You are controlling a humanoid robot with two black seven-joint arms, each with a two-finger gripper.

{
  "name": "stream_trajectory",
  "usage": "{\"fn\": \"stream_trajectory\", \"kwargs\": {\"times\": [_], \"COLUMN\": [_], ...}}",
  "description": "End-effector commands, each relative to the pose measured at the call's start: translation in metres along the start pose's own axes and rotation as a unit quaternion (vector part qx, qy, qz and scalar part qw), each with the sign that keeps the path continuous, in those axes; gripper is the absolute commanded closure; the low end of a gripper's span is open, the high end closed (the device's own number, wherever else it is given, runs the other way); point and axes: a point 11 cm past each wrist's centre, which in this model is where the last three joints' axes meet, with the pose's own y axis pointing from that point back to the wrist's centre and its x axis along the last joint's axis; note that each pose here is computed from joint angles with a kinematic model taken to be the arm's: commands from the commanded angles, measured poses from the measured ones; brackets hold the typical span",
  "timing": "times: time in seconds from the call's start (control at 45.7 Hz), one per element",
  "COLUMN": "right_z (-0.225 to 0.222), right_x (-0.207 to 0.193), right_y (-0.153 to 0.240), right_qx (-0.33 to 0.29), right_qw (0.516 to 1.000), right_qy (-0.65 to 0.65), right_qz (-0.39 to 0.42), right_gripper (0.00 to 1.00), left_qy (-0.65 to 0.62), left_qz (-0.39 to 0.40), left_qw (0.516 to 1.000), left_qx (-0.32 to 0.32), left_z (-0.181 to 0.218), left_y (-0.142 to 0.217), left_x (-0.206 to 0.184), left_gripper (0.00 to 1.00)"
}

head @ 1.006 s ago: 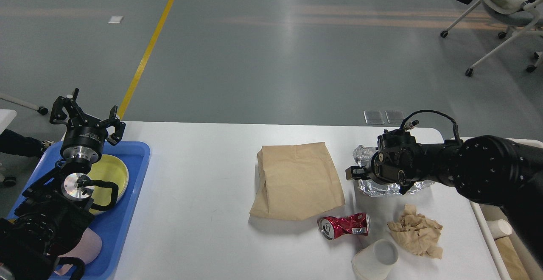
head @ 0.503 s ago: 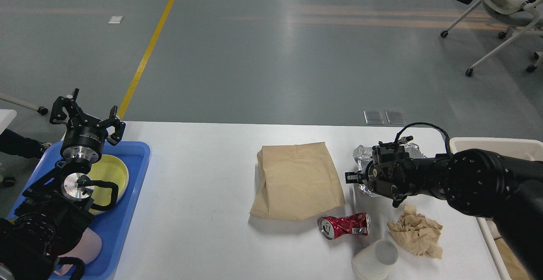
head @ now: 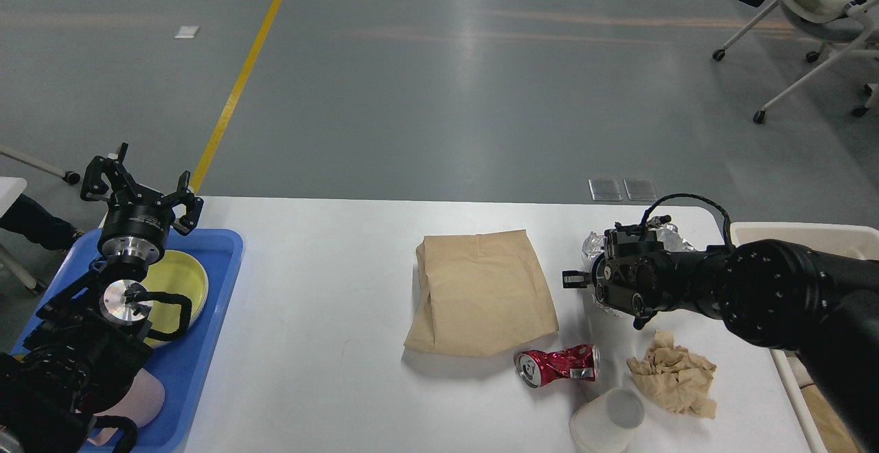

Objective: Tidy desktop
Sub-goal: 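Carry the foil to the white bin and drop it in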

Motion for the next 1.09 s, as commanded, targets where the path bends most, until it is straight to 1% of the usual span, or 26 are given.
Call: {"fn": "stream_trajectory", "kwargs": {"times": [0.0, 0.109, 0.197, 0.35, 0.459, 0.568, 0.634, 0.678, 0.765, 0.853, 0.94, 1.006, 1.071], "right_z": [0.012, 0.026, 0.041, 0.065, 0.081, 0.095, 0.105, 0.114, 0.136, 0.168, 0.198, 0.222, 0.237], "right_x": [0.023, 0.051, 0.081, 0.14, 0.177, 0.2, 0.205, 0.205, 0.196, 0.165, 0.144, 0.116, 0.09], "right_y": [0.013, 0.036, 0.063, 0.127, 0.177, 0.218, 0.233, 0.234, 0.22, 0.186, 0.165, 0.142, 0.118], "right_qx": [-0.004, -0.004, -0.001, 0.013, 0.027, 0.044, 0.053, 0.051, 0.026, -0.012, -0.046, -0.076, -0.099], "right_qw": [1.0, 1.0, 0.999, 0.996, 0.994, 0.992, 0.991, 0.99, 0.989, 0.987, 0.982, 0.978, 0.975], "right_qy": [-0.006, -0.019, -0.039, -0.066, -0.082, -0.096, -0.107, -0.117, -0.131, -0.154, -0.175, -0.19, -0.198], "right_qz": [0.01, 0.019, 0.037, 0.064, 0.069, 0.065, 0.063, 0.065, 0.063, 0.046, 0.049, 0.037, 0.027], "right_gripper": [1.0, 1.0, 1.0, 1.0, 1.0, 1.0, 1.0, 1.0, 1.0, 1.0, 1.0, 1.0, 1.0], "left_qy": [0.0, 0.0, 0.0, 0.0, 0.0, 0.0, 0.0, 0.0, 0.0, 0.0, 0.0, 0.0, 0.0], "left_qz": [0.0, 0.0, 0.001, 0.0, 0.001, 0.0, 0.0, 0.0, 0.0, 0.0, 0.001, 0.0, 0.0], "left_qw": [1.0, 1.0, 1.0, 1.0, 1.0, 1.0, 1.0, 1.0, 1.0, 1.0, 1.0, 1.0, 1.0], "left_qx": [0.0, 0.0, 0.0, 0.0, 0.0, 0.0, 0.0, 0.0, 0.0, 0.0, 0.0, 0.0, 0.0], "left_z": [0.0, 0.0, 0.0, 0.0, 0.0, 0.0, 0.0, 0.0, 0.0, 0.0, 0.0, 0.0, 0.0], "left_y": [0.0, 0.0, 0.0, 0.0, 0.0, 0.0, 0.0, 0.0, 0.0, 0.0, 0.0, 0.0, 0.0], "left_x": [0.0, 0.0, 0.0, 0.0, 0.0, 0.0, 0.0, 0.0, 0.0, 0.0, 0.0, 0.0, 0.0], "left_gripper": [0.04, 0.04, 0.04, 0.04, 0.04, 0.04, 0.04, 0.04, 0.04, 0.04, 0.04, 0.04, 0.04]}}
